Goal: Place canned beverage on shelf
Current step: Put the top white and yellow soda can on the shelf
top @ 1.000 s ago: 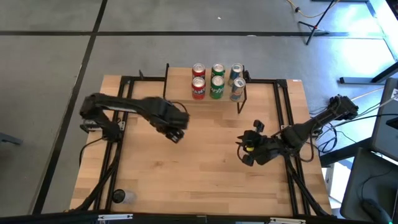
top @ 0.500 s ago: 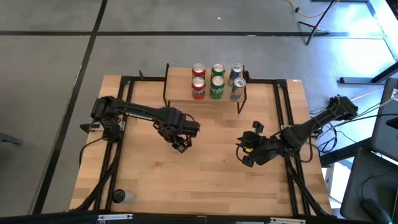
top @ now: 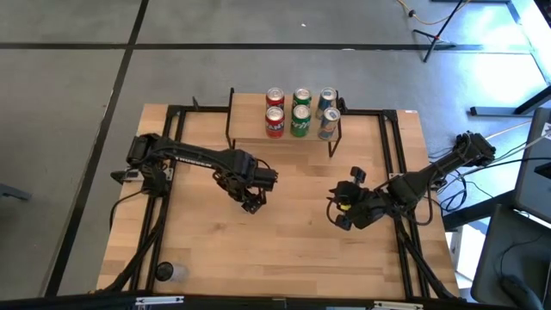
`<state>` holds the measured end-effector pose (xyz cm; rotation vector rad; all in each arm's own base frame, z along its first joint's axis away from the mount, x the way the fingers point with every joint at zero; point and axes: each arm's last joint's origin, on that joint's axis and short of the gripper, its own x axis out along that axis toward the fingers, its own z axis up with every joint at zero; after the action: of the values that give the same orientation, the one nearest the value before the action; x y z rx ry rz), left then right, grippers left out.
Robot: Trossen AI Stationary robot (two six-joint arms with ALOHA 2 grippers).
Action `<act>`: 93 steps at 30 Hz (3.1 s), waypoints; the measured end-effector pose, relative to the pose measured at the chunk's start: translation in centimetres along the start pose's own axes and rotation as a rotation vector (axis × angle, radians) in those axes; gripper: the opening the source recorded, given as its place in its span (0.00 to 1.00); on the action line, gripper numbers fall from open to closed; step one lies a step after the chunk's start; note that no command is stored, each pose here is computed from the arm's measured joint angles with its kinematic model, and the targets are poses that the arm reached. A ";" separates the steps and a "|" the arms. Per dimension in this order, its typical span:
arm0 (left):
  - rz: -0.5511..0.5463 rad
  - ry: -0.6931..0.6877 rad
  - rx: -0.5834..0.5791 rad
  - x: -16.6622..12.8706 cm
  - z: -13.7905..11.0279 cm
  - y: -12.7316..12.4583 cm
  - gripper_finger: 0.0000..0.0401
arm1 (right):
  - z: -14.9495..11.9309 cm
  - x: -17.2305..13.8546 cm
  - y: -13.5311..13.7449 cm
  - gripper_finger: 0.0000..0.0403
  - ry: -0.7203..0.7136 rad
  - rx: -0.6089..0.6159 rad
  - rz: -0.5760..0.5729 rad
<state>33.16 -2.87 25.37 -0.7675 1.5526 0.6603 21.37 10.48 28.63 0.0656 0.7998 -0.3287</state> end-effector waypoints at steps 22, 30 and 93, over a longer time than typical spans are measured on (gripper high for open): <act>-0.036 -0.289 0.570 -10.4 -3.6 1.9 0.90 | -0.5 0.0 -0.1 0.22 0.074 0.002 0.025; -0.171 -0.402 0.485 -12.5 -4.6 2.7 0.90 | -0.6 0.0 -0.2 0.22 0.087 0.020 0.025; -0.170 -0.409 0.546 -10.1 -1.9 2.5 0.55 | -0.4 -0.7 -0.7 0.22 0.054 -0.016 0.027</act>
<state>30.61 -1.78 35.57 -0.3181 1.1904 0.2236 20.42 10.03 28.94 0.0701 0.8545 -0.2962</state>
